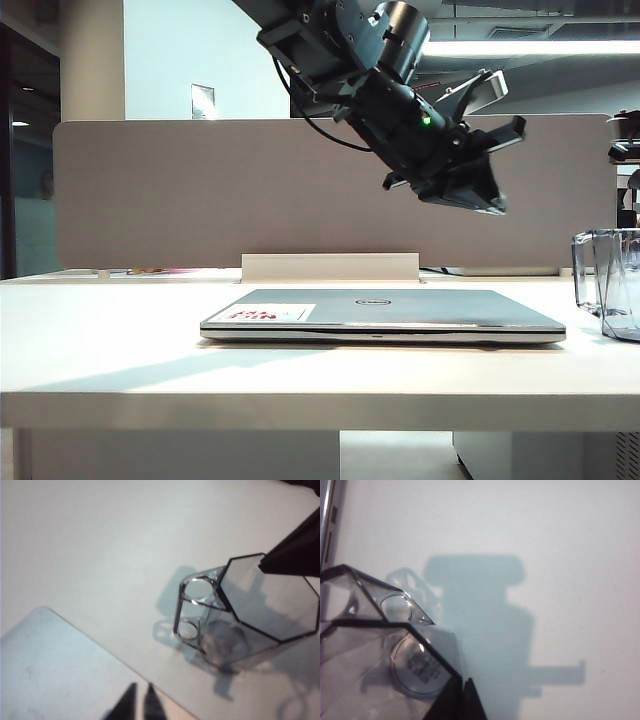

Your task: Pick up the water cup and place it on the left side of the laptop.

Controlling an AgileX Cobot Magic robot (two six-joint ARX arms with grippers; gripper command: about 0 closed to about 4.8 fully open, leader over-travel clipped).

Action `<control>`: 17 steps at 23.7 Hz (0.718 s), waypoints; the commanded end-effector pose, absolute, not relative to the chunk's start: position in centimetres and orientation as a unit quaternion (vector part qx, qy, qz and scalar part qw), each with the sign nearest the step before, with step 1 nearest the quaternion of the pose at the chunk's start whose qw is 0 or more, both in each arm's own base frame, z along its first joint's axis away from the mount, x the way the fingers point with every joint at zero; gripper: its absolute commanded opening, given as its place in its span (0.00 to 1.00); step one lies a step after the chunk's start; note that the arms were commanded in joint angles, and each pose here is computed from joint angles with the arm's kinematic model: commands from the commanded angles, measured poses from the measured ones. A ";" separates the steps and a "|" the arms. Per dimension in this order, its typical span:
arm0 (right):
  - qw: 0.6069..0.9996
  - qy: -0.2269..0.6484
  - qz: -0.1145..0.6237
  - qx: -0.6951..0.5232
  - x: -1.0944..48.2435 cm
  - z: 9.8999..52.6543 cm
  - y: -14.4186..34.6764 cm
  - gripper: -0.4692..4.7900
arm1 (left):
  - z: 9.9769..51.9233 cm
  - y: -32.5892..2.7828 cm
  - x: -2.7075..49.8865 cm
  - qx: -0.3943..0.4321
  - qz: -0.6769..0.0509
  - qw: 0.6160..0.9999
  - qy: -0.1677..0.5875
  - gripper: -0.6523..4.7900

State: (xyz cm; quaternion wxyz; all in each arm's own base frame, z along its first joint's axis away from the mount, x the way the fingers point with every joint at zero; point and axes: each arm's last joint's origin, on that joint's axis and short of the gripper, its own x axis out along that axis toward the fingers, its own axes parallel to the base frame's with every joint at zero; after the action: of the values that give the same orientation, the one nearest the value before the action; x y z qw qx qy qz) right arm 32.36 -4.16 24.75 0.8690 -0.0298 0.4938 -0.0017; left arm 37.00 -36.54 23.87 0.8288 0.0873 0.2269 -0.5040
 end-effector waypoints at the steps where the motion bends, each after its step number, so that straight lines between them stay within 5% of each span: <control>1: 0.870 0.493 -0.003 -0.034 32.2 25.0 -4.1 0.09 | 23.4 -37.6 36.9 0.085 -0.516 0.828 0.201 0.34; 17: 0.868 0.496 0.037 -0.015 32.1 24.9 -3.7 0.09 | 19.5 -40.6 36.6 0.077 -0.537 0.827 0.150 0.35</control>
State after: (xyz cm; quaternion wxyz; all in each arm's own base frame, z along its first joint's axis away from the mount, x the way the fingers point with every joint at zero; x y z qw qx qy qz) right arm 32.23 -3.78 24.72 0.8671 -0.0147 0.4969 0.0314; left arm 36.60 -40.47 19.02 0.8252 0.0801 0.1688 -0.5330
